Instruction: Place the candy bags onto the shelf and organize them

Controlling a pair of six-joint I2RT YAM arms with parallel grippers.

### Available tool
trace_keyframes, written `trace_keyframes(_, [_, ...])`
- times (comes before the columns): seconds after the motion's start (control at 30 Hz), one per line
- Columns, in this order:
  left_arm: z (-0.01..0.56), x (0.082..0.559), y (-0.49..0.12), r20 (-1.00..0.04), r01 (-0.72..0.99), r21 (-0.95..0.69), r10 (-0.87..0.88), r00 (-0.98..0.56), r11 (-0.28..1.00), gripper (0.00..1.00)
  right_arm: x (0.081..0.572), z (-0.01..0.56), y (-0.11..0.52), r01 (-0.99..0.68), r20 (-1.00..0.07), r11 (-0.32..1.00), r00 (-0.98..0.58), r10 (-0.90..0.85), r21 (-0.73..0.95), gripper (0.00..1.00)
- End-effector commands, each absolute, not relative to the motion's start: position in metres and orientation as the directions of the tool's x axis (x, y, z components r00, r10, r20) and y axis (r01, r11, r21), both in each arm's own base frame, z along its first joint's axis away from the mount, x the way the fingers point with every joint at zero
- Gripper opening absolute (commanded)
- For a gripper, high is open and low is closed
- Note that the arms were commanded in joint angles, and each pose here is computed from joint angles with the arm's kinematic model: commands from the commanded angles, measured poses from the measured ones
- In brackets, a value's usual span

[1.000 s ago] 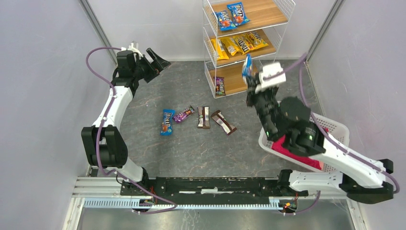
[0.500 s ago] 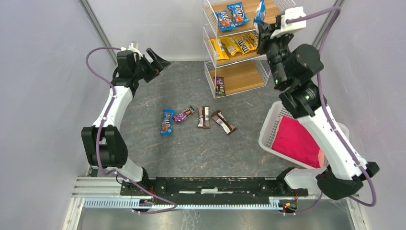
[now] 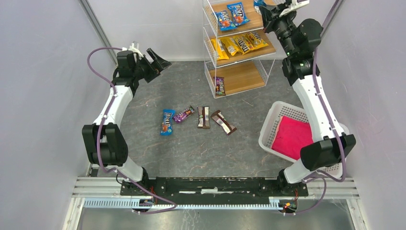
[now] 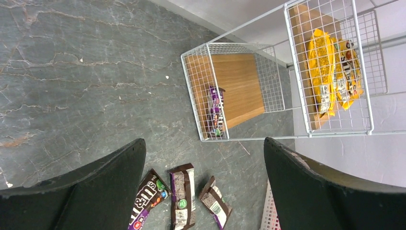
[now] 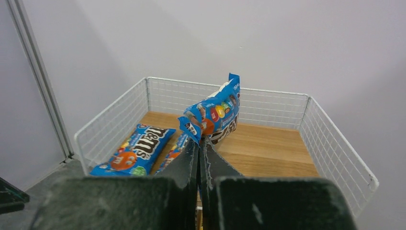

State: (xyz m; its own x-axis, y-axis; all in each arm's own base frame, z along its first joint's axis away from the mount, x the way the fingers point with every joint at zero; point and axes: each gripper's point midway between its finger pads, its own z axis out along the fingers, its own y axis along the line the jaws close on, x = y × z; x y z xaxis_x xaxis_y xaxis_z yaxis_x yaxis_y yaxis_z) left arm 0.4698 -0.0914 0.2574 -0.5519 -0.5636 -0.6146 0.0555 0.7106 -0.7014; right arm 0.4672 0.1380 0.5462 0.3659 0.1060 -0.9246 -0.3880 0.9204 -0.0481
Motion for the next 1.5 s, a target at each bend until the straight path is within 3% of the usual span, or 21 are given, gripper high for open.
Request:
trace_keyframes(0.0, [0.27, 0.476, -0.091, -0.618, 0.095, -0.723, -0.579, -0.532, 0.684, 0.98, 0.469, 0.554, 0.131, -0.478, -0.88, 0.864, 0.465, 0.095, -0.16, 0.0])
trace_keyframes(0.2, [0.269, 0.476, -0.091, -0.606, 0.096, -0.735, -0.586, -0.538, 0.671, 0.98, 0.487, 0.533, 0.141, -0.555, -0.876, 0.783, 0.481, 0.025, -0.282, 0.01])
trace_keyframes(0.63, [0.267, 0.478, -0.086, -0.604, 0.084, -0.735, -0.593, -0.533, 0.673, 0.98, 0.531, 0.501, 0.122, -0.434, -0.876, 0.826, 0.461, -0.139, -0.359, 0.01])
trace_keyframes(0.97, [0.266, 0.478, -0.085, -0.603, 0.082, -0.735, -0.594, -0.533, 0.673, 0.98, 0.546, 0.479, 0.118, -0.417, -0.882, 0.825, 0.431, -0.191, -0.382, 0.08])
trace_keyframes(1.17, [0.266, 0.479, -0.084, -0.602, 0.08, -0.735, -0.595, -0.532, 0.673, 0.98, 0.551, 0.471, 0.127, -0.46, -0.881, 0.792, 0.43, -0.195, -0.4, 0.19])
trace_keyframes(1.3, [0.265, 0.479, -0.084, -0.601, 0.079, -0.736, -0.595, -0.533, 0.672, 0.98, 0.552, 0.469, 0.124, -0.454, -0.886, 0.801, 0.42, -0.194, -0.391, 0.2])
trace_keyframes(1.33, [0.264, 0.479, -0.085, -0.599, 0.077, -0.737, -0.596, -0.535, 0.672, 0.98, 0.552, 0.47, 0.121, -0.439, -0.889, 0.812, 0.414, -0.196, -0.384, 0.23])
trace_keyframes(1.4, [0.263, 0.479, -0.085, -0.596, 0.075, -0.738, -0.597, -0.537, 0.67, 0.98, 0.553, 0.471, 0.115, -0.409, -0.892, 0.832, 0.403, -0.203, -0.374, 0.37])
trace_keyframes(1.47, [0.263, 0.479, -0.085, -0.596, 0.075, -0.738, -0.596, -0.538, 0.67, 0.98, 0.551, 0.473, 0.112, -0.394, -0.893, 0.84, 0.4, -0.208, -0.372, 0.39])
